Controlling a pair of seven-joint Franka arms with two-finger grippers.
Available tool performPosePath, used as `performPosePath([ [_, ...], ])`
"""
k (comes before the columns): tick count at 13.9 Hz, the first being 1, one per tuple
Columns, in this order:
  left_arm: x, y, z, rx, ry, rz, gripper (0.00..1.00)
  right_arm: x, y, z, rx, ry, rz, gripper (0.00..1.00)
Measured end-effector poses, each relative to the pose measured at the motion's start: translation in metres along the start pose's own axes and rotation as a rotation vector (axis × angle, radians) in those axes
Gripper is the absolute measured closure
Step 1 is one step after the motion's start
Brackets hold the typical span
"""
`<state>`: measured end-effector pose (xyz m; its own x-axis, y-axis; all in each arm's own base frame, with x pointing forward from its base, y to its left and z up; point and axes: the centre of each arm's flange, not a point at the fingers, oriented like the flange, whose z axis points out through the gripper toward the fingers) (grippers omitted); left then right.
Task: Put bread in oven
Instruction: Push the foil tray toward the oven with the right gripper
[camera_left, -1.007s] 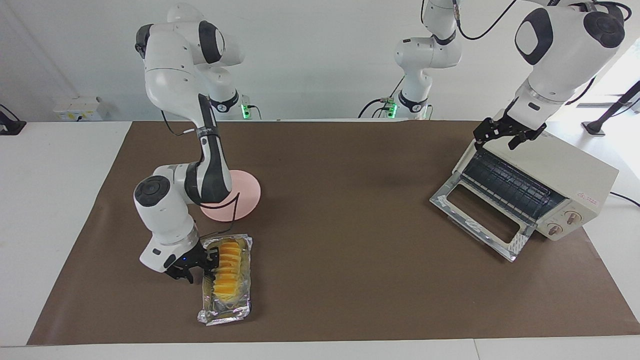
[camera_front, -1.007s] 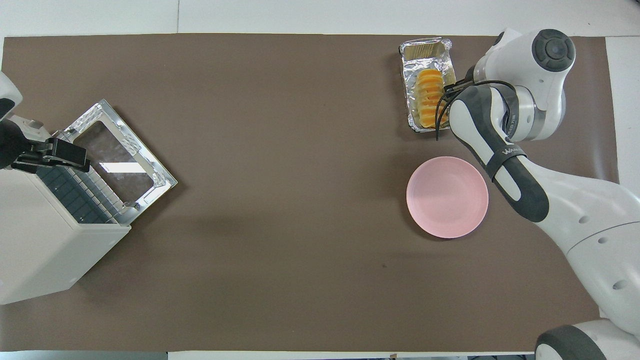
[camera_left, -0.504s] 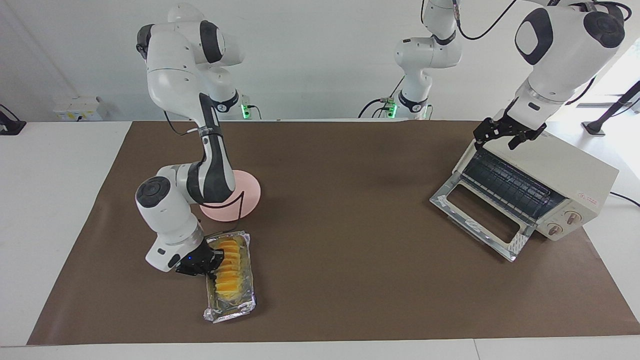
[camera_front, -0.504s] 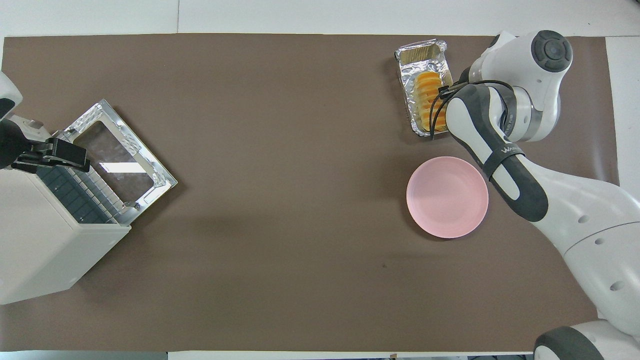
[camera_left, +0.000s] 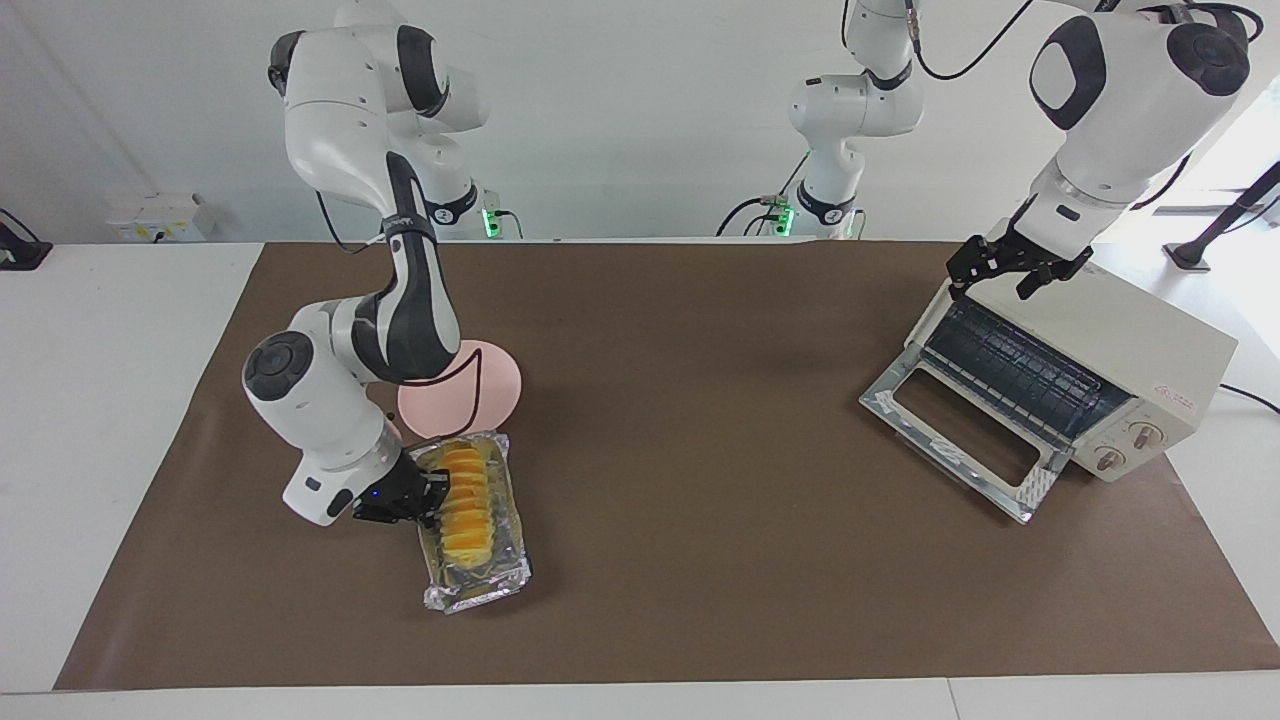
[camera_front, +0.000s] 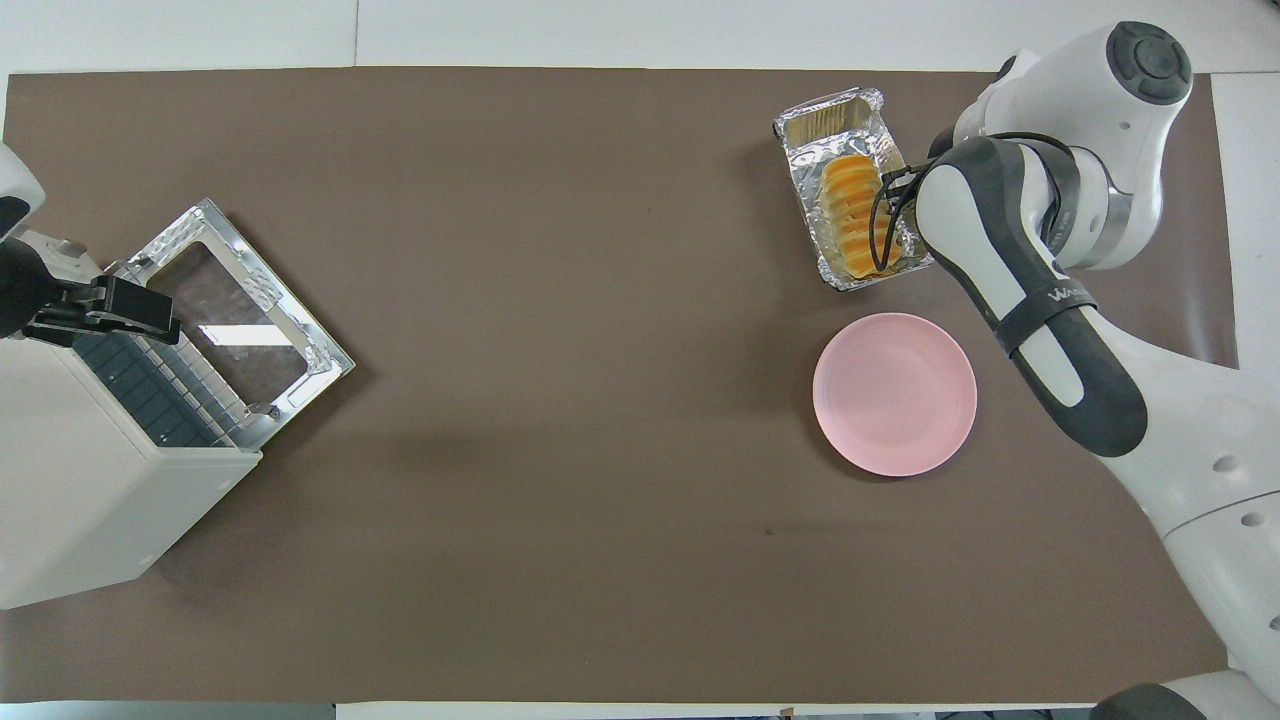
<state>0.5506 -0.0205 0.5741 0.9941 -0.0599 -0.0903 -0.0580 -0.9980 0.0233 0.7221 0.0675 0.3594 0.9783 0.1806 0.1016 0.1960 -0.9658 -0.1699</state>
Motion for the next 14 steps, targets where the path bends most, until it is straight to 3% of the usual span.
performPosePath([
  [5,0.000,0.000,0.000,0.000,0.000,0.000,0.00,-0.002,-0.102,-0.025,0.028,-0.028,0.137,0.98],
  [11,0.000,0.000,0.000,0.000,0.000,0.000,0.00,-0.020,-0.220,-0.003,0.028,-0.071,0.197,0.98],
  [14,0.000,0.000,0.000,0.000,0.000,0.000,0.00,-0.040,-0.264,0.020,0.028,-0.057,0.185,0.98],
])
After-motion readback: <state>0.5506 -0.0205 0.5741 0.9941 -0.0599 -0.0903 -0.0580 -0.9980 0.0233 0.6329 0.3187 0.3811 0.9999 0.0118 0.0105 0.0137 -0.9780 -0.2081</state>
